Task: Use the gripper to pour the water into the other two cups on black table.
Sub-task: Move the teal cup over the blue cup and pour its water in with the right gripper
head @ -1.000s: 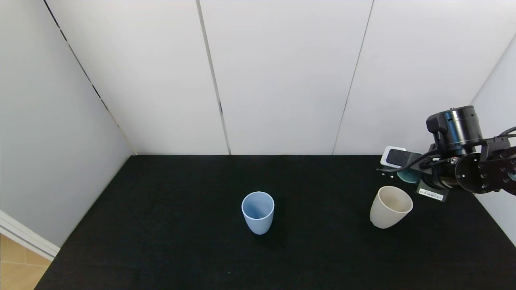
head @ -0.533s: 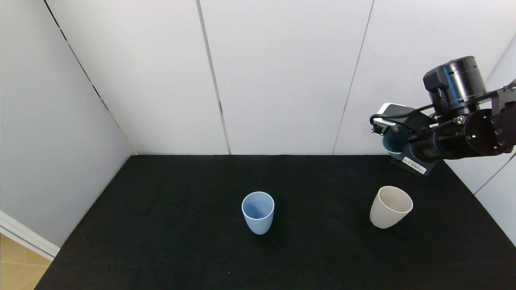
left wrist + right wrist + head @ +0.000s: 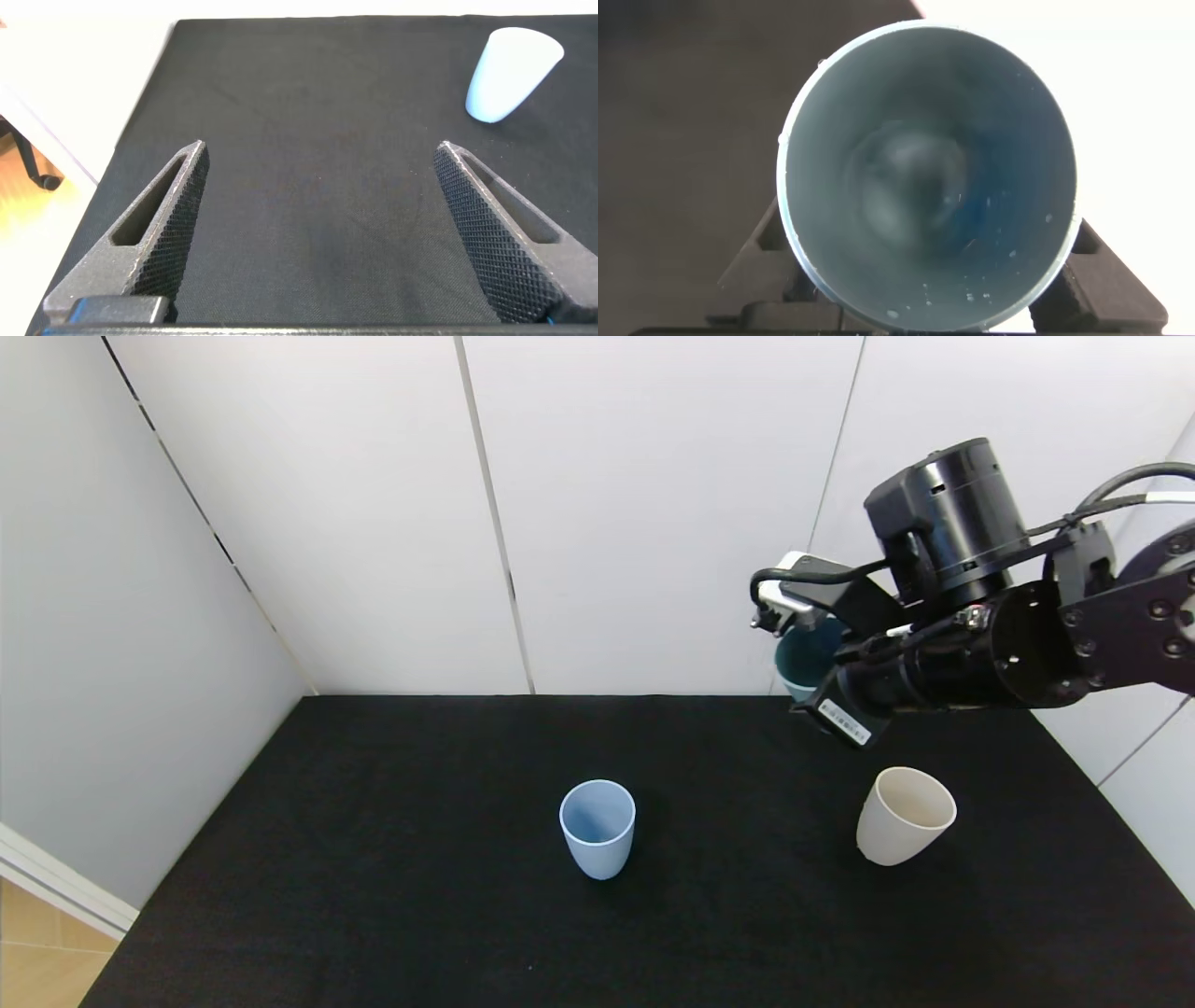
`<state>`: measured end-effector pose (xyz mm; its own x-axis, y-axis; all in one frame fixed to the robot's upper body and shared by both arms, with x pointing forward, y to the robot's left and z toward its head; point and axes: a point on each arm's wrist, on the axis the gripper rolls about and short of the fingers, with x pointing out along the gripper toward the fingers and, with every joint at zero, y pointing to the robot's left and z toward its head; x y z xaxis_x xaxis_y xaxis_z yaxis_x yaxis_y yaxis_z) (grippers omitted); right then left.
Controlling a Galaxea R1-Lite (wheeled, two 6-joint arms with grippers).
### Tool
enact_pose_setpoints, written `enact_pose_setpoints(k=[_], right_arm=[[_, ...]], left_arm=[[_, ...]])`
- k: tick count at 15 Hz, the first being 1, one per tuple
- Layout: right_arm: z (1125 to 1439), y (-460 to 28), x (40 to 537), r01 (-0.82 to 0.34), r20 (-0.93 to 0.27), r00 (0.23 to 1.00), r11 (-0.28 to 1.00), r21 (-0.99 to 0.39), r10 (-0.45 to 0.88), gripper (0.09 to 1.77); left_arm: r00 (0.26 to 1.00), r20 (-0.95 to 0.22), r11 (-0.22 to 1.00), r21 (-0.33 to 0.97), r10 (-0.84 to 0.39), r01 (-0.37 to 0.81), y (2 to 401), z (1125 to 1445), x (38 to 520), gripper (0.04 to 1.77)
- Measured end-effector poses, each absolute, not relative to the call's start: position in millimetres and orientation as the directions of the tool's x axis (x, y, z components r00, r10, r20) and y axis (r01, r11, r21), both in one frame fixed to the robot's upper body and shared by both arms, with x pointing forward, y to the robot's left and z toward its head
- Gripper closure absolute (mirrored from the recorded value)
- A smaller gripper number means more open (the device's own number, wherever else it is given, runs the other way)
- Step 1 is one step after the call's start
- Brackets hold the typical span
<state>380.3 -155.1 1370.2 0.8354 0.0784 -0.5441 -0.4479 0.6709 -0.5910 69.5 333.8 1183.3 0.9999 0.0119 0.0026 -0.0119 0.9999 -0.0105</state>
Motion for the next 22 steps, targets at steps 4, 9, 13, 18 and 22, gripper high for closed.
enact_pose_setpoints(k=[4,9,13,18,22], right_arm=[[1360.1,-103.9,372.2,-0.521,-0.550,0.817,0.632,-0.573,0.174,0.66],[1334.9,-57.2,375.0,-0.497,-0.536,0.839,0.537,-0.681,0.097,0.66],[1308.0,-32.9,380.7,-0.482,-0.525,0.851,0.409,-0.775,0.009,0.66],[1286.4,-17.1,385.6,-0.470,-0.500,0.863,0.250,-0.847,-0.072,0.66],[1285.3,-0.8,381.8,-0.419,-0.440,0.890,0.166,-0.893,-0.119,0.66]], left_arm=[[1.000,0.003,1.000,-0.010,0.011,-0.011,333.8,1183.3,69.5,0.09],[1.000,0.003,1.000,-0.010,0.012,-0.012,333.8,1183.3,69.5,0.09],[1.000,0.003,1.000,-0.010,0.011,-0.011,333.8,1183.3,69.5,0.09],[1.000,0.003,1.000,-0.010,0.012,-0.012,333.8,1183.3,69.5,0.09],[1.000,0.003,1.000,-0.010,0.012,-0.012,333.8,1183.3,69.5,0.09]])
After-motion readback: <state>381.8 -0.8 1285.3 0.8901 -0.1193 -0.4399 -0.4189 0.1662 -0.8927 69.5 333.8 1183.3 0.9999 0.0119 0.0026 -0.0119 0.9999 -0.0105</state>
